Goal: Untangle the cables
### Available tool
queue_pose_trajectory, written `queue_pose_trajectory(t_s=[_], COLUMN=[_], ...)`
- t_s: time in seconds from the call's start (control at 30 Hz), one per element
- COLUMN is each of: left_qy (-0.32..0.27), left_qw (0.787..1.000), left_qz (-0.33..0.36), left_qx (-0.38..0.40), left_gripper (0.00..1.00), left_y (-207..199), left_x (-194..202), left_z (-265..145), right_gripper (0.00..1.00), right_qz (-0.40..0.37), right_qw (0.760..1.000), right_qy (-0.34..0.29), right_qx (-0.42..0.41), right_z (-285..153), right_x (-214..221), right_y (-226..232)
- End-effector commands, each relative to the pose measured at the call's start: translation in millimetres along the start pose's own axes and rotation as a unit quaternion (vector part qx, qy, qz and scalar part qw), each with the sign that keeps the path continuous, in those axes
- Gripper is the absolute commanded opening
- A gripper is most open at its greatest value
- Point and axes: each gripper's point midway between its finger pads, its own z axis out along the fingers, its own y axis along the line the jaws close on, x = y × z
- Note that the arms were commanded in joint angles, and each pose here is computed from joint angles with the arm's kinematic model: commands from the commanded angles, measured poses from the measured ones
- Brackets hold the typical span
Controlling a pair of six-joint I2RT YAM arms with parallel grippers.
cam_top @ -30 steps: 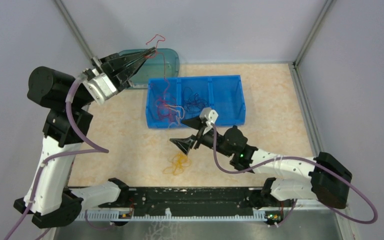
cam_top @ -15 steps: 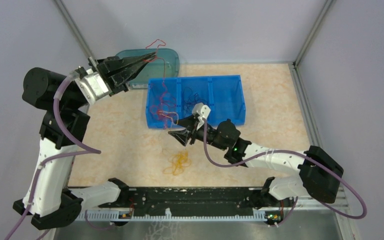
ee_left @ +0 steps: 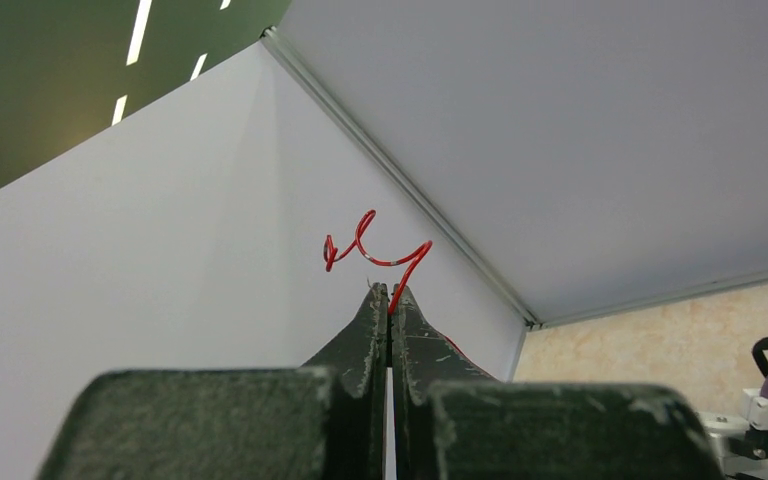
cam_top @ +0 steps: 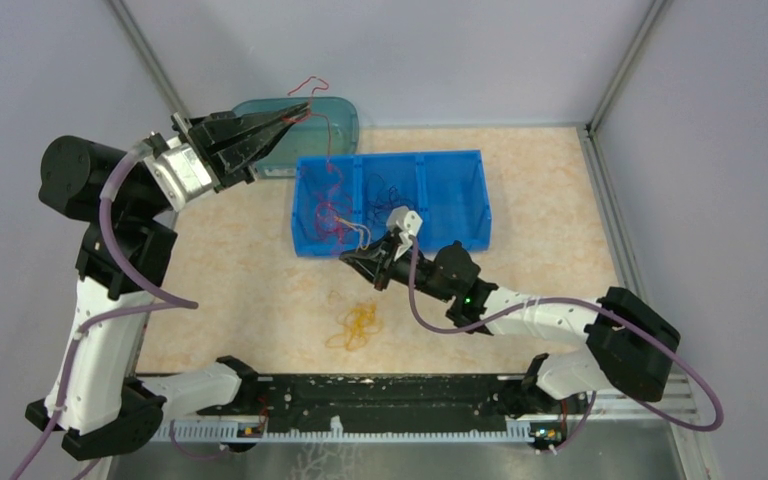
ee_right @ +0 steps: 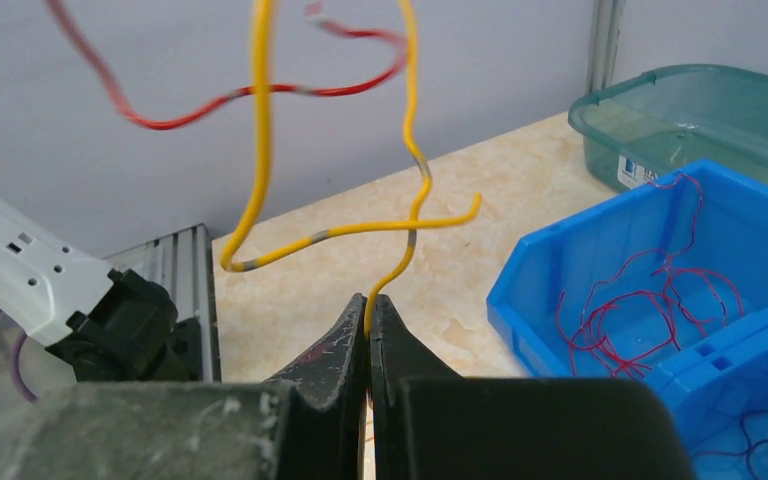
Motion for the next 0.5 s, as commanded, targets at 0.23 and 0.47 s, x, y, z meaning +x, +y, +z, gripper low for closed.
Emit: queue_pose_trajectory(t_s=[0.23,0.47], left_qy=[-0.019,0.001], left_qw=[0.974,0.952], left_qz=[0.189,0.252], left_qx=[-0.123,-0.172], left_gripper=[0.00,0.00], left_y=[67.1,97.3], left_x=[-30.7,-22.6], left_z=[-0.2,6.4], right_gripper=[0.00,0.00], right_qz=[0.089,0.113], right_qw=[0.979,0.953], right_qy=[0.076,0.129], right_qx=[0.168,0.249], right_z=[-68.1,-112.6], right_x=[109.1,149.9], right_y=[-56.3,-70.3])
